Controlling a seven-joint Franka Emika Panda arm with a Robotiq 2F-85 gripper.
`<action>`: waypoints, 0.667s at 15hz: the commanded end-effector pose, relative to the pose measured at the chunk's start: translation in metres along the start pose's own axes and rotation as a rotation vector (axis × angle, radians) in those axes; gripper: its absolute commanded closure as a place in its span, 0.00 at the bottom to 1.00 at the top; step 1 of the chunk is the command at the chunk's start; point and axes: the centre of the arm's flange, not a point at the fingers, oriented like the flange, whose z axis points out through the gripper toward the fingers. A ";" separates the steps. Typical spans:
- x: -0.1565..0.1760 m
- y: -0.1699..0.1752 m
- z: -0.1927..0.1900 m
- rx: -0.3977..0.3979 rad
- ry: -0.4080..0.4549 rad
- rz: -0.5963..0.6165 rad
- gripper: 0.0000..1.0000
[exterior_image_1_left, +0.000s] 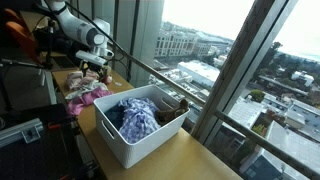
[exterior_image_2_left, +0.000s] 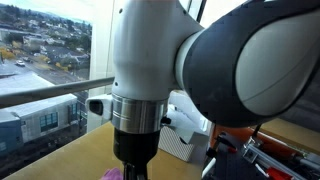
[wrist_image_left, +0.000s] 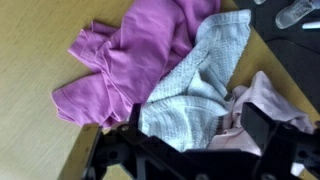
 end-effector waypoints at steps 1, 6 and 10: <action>0.015 0.001 0.037 0.052 0.015 0.046 0.00; 0.017 -0.008 0.085 0.078 -0.011 0.070 0.00; 0.015 0.000 0.113 0.079 -0.031 0.087 0.00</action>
